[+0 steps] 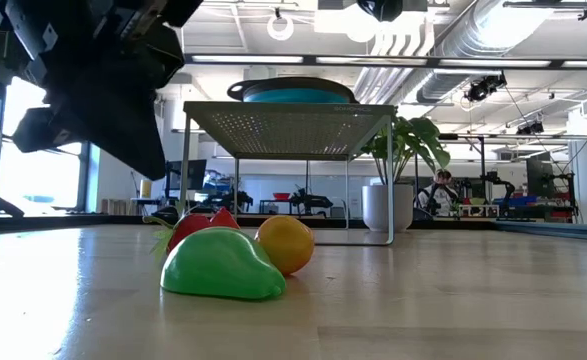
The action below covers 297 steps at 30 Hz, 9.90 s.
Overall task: Pick & Place Fruit
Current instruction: Put the orange peach in the blue bowl on the shelf, then put the red strawberry in the blue bowl on the shelf
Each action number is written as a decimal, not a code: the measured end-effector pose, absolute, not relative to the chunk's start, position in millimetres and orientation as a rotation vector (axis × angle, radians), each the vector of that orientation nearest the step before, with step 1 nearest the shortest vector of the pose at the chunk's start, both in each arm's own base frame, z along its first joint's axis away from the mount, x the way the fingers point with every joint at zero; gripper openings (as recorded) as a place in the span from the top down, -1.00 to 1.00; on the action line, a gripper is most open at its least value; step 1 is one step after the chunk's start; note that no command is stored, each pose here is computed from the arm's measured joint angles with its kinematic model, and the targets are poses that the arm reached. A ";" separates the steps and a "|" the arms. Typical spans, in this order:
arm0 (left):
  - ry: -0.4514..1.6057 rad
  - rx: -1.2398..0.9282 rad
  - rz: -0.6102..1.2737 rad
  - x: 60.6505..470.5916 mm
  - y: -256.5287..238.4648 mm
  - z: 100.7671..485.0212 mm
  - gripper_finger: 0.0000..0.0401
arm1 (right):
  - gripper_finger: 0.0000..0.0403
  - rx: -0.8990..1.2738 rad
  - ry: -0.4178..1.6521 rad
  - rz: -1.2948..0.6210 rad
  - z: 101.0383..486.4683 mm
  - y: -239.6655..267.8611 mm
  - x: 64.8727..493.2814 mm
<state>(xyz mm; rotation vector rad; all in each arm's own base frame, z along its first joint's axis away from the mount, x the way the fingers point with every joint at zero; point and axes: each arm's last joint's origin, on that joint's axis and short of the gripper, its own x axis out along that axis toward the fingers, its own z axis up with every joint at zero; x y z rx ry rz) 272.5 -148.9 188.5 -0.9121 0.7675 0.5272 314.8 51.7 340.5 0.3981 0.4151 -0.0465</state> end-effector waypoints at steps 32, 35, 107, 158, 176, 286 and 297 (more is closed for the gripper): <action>0.863 -0.859 0.559 287.5 -111.3 182.8 0.52 | -0.24 0.352 0.413 -0.046 340.5 51.4 314.8; 0.873 -0.853 0.577 287.0 -108.3 181.8 0.25 | -0.24 0.352 0.413 -0.046 340.5 51.4 314.8; 0.875 -0.929 0.670 336.3 -125.1 154.6 -0.54 | -0.24 0.350 0.451 -0.050 336.8 51.5 313.3; 0.946 -0.915 0.602 335.7 -127.1 153.7 0.29 | -0.24 0.348 0.458 -0.052 336.4 51.5 313.0; 0.838 -0.800 0.520 313.6 -125.4 208.6 0.29 | -0.24 0.405 0.472 -0.036 335.9 52.3 312.7; 0.242 -0.474 0.623 263.9 93.0 347.5 -0.07 | -0.24 0.518 0.418 0.008 355.7 50.7 296.7; 0.277 -0.447 0.377 233.5 24.0 372.7 0.30 | -0.24 0.518 0.416 0.008 355.8 50.7 296.8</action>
